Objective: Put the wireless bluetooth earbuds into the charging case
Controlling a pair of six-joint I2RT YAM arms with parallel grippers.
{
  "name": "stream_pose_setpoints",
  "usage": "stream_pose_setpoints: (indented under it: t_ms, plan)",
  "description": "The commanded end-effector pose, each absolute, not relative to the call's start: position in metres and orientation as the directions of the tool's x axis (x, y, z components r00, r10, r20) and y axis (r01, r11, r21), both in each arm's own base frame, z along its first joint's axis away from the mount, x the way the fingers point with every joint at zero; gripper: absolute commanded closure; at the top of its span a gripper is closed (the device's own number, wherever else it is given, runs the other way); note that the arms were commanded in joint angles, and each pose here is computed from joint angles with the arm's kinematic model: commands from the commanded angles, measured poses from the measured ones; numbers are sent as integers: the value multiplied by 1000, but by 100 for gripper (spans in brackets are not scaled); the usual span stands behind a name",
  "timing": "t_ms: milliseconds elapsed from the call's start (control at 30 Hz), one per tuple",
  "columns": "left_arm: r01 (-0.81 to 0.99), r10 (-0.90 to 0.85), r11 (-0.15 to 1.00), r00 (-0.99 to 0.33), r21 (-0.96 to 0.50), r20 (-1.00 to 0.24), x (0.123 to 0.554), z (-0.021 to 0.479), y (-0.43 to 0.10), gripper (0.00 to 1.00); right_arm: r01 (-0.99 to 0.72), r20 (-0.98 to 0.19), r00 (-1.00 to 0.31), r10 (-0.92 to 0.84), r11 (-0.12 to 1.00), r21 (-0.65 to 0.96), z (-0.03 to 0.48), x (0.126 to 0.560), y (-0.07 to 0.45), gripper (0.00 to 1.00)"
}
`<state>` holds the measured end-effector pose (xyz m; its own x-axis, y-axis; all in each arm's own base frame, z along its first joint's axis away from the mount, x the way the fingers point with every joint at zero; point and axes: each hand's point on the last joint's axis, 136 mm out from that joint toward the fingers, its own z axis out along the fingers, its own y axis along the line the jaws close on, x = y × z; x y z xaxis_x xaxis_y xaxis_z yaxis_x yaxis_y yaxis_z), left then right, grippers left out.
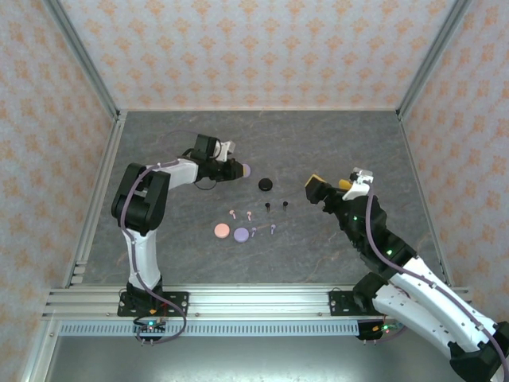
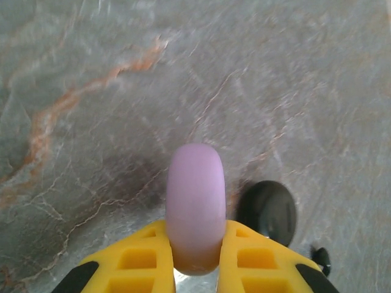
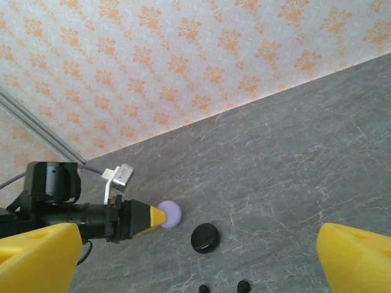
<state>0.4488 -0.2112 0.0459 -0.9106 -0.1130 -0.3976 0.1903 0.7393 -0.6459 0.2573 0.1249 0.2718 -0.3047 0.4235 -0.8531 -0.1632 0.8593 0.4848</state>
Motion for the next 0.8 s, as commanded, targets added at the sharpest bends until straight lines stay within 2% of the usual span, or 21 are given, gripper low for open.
stream_pose_setpoints:
  t_ms: [0, 167, 300, 500, 767]
  plan:
    - [184, -124, 714, -917, -676, -380, 454, 56, -215, 100, -188, -864, -312, 396, 865, 464, 275, 254, 127, 1]
    - [179, -102, 725, -927, -665, -360, 453, 46, -214, 99, -215, -863, -331, 382, 860, 464, 274, 252, 132, 1]
    - [175, -79, 757, -932, -630, -354, 451, 40, -209, 77, -225, -872, -344, 349, 871, 437, 273, 251, 133, 1]
    - [182, -54, 794, -929, -580, -366, 451, 43, -201, 61, -214, -889, -382, 253, 911, 352, 272, 249, 130, 1]
    - [207, -84, 845, -859, -493, -505, 454, 91, -180, 42, -250, -870, -488, 65, 945, 211, 258, 246, 136, 1]
